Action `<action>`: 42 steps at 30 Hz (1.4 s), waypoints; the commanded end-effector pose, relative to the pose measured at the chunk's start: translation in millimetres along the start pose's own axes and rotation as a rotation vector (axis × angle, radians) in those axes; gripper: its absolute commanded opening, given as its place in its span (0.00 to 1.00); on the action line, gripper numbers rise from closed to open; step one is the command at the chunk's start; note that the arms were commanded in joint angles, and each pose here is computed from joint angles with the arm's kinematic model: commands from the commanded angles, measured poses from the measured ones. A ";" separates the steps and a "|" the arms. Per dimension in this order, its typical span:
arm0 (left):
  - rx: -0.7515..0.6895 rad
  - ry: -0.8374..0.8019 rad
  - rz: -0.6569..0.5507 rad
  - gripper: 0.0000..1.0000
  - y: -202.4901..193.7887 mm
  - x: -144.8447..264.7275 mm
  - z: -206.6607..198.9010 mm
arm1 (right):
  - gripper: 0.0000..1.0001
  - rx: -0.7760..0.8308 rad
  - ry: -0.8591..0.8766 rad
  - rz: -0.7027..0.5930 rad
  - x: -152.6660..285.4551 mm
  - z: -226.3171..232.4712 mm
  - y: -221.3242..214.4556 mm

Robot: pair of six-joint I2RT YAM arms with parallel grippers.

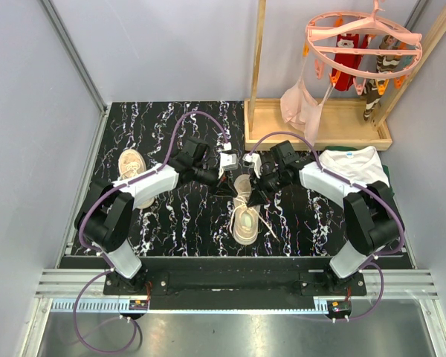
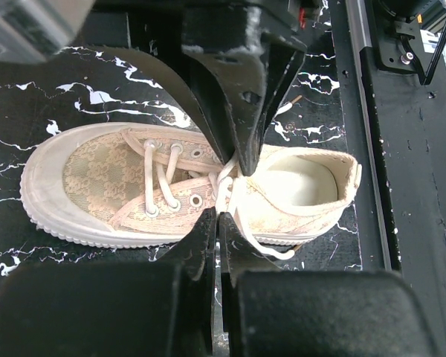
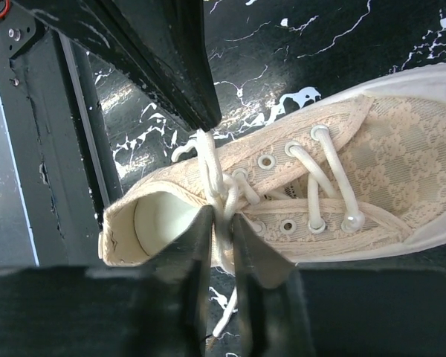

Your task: Tie the shoes

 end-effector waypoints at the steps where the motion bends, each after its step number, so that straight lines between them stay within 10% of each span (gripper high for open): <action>1: -0.062 -0.031 -0.043 0.00 13.0 5.0 -4.8 | 0.11 0.024 -0.001 -0.043 7.5 -7.3 10.0; 22: 0.192 0.024 -0.075 0.04 -8.9 12.5 -32.3 | 0.00 0.180 -0.165 -0.011 5.1 -3.6 17.3; 42: 0.367 0.181 -0.221 0.42 16.6 45.3 -25.4 | 0.00 0.573 -0.423 -0.078 2.1 25.8 8.5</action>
Point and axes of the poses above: each gripper's point midway between its finger pads, its own x axis back along the fingers, its own z axis along the line the jaws close on, y = z × x, the point moved 10 cm from there along x, back along the fingers, and after that the axes turned 9 degrees about x, right-handed, at the moved point
